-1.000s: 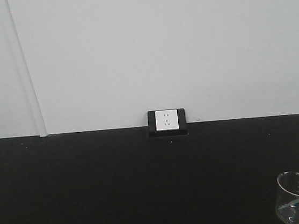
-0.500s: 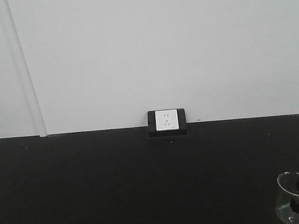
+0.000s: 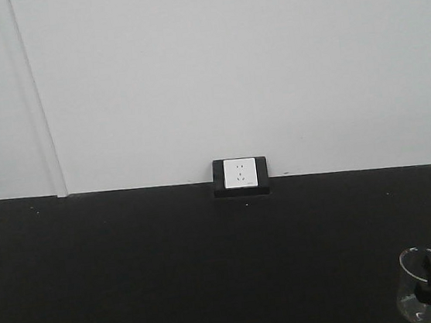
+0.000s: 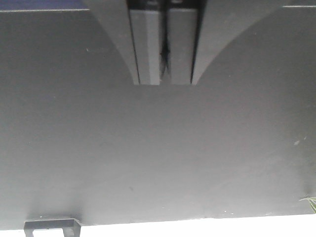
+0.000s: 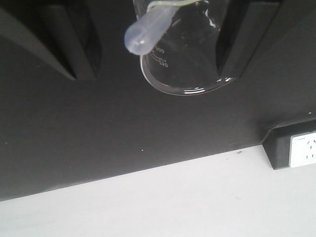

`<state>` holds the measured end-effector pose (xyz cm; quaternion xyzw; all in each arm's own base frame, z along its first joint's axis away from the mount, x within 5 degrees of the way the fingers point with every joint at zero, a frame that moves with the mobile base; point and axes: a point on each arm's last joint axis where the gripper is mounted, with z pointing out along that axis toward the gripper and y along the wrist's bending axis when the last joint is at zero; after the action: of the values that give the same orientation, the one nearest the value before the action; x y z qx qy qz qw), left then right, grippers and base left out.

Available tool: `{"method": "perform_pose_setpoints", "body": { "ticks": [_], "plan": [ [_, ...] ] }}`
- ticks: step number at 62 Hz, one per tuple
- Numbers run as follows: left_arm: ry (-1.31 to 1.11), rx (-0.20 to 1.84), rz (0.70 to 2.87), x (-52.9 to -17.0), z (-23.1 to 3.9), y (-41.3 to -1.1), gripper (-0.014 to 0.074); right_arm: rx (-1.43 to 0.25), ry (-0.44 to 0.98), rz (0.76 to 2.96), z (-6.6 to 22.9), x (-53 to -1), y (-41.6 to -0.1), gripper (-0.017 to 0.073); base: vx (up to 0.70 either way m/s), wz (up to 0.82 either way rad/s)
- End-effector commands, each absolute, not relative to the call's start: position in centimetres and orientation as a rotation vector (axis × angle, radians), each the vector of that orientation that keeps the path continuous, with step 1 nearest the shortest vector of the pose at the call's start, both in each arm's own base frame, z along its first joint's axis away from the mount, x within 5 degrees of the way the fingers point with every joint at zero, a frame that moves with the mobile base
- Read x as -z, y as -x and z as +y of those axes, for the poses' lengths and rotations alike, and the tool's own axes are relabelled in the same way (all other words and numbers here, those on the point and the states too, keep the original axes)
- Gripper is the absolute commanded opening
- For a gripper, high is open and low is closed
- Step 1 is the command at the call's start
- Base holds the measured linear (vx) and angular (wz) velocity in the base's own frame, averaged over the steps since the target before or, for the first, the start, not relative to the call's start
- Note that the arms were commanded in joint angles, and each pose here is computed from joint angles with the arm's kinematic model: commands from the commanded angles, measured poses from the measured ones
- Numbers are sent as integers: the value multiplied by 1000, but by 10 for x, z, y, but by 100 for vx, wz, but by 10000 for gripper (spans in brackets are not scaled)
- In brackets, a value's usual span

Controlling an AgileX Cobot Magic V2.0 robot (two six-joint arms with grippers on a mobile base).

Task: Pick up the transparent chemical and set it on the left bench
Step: 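Close the right gripper on the beaker rim and dropper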

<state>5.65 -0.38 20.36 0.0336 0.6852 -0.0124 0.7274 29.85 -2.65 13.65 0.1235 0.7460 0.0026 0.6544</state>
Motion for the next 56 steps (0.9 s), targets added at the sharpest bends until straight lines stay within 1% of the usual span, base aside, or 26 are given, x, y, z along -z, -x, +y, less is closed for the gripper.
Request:
{"method": "perform_pose_setpoints", "body": {
  "ticks": [1,5,12,29,35,44,56],
  "plan": [
    [-64,35,1429,-206,-4,-55,-3,-2,-255,1445,-29,-169,-302,524,0,0],
    [-64,35,1429,-206,-4,-55,-3,4,-266,1446,-30,-169,-302,510,0,0],
    [-64,35,1429,-206,-4,-55,-3,-1,-281,1444,-30,-169,-302,457,0,0],
    [-64,35,1429,-206,-4,-55,-3,-21,-287,1471,-29,-166,-302,275,0,0],
    [-64,35,1429,-206,-4,-55,-3,-54,-280,1469,-27,-166,-302,221,0,0],
    [-64,35,1429,-206,-4,-55,-3,-77,-262,1472,-25,-166,-302,181,0,0],
    [-64,35,1429,-206,-4,-55,-3,-72,-270,1479,-25,-166,-302,133,0,0]
  ]
}}
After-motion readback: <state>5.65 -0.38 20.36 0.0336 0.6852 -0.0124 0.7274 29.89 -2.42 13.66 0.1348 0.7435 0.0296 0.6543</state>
